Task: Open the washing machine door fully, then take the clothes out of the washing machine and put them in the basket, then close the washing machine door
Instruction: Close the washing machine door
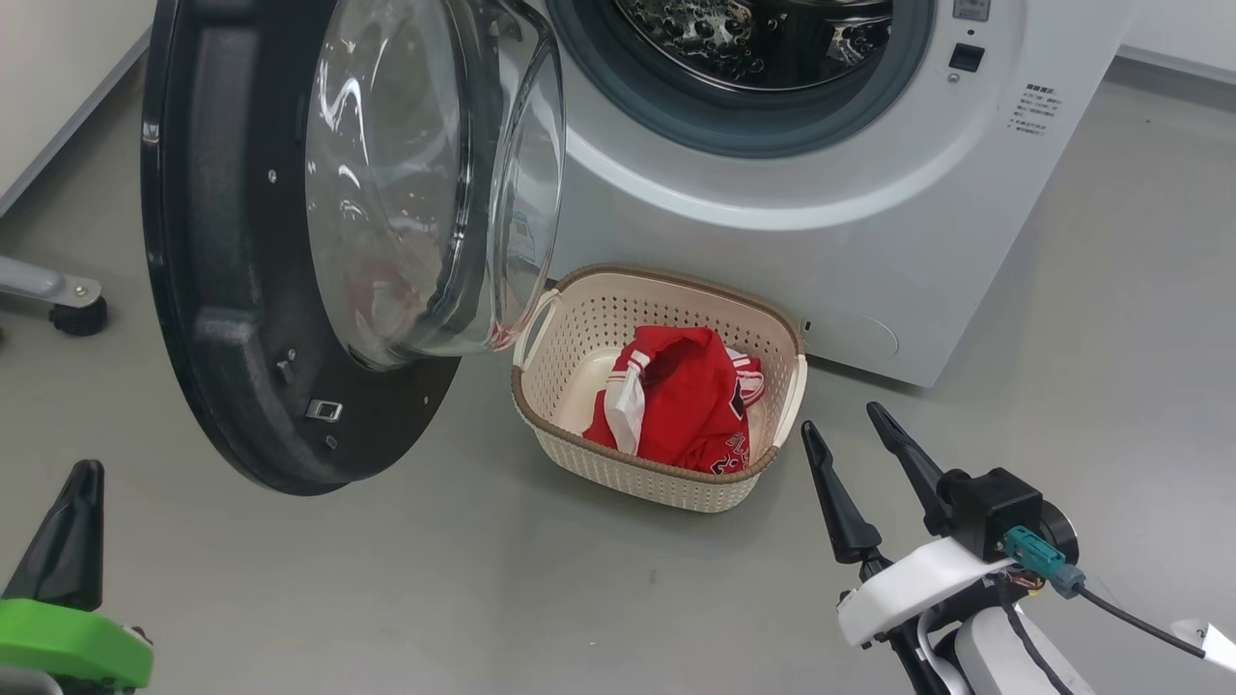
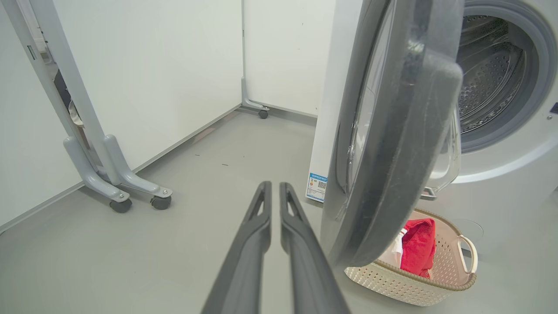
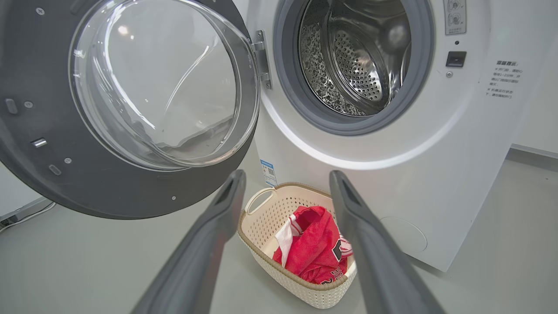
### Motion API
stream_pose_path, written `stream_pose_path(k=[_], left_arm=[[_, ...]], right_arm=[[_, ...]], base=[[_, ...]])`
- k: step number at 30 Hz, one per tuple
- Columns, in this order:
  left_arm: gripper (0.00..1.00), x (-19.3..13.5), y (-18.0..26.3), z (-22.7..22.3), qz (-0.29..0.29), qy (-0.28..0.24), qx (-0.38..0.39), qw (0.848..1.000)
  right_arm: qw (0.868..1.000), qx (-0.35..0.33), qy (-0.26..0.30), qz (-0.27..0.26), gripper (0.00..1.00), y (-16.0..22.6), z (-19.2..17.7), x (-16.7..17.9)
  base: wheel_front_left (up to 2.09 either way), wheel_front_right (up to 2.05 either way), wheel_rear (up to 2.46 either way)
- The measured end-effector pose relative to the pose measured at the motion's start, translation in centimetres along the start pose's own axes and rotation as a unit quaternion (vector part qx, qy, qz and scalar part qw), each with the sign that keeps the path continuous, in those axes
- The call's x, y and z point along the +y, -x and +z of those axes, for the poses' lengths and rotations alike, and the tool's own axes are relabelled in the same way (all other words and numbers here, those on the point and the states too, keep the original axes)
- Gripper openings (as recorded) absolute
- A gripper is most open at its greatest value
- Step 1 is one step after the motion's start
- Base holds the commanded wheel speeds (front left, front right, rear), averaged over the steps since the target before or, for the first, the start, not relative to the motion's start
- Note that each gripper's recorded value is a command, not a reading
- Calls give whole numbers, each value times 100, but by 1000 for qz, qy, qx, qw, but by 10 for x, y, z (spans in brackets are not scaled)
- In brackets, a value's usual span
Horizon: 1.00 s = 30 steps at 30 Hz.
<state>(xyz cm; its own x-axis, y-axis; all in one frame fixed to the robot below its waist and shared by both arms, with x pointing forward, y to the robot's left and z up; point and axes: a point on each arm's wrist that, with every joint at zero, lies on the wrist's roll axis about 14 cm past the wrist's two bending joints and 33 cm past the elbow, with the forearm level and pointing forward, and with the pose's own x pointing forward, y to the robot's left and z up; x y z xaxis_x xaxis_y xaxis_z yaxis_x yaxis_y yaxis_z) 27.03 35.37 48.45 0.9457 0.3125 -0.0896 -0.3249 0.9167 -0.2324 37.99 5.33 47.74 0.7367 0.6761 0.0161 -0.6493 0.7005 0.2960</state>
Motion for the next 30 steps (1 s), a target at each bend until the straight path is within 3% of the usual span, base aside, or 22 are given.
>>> stream_pose_path(k=[12, 18, 23, 30], left_arm=[[0, 6, -3, 1, 2, -12, 7, 1000], [0, 14, -15, 24, 14, 11, -21, 1000], [0, 21, -27, 42, 28, 60, -35, 997], [0, 27, -44, 43, 55, 211, -28, 976]], right_arm=[[1000, 4, -6, -2, 100, -1, -4, -2], [1000, 5, -9, -4, 100, -1, -5, -4], [1000, 7, -11, -6, 100, -1, -7, -5], [1000, 9, -14, -13, 100, 0, -9, -10]], base=[[0, 0, 0], [0, 0, 0], [0, 0, 0], [0, 0, 0]])
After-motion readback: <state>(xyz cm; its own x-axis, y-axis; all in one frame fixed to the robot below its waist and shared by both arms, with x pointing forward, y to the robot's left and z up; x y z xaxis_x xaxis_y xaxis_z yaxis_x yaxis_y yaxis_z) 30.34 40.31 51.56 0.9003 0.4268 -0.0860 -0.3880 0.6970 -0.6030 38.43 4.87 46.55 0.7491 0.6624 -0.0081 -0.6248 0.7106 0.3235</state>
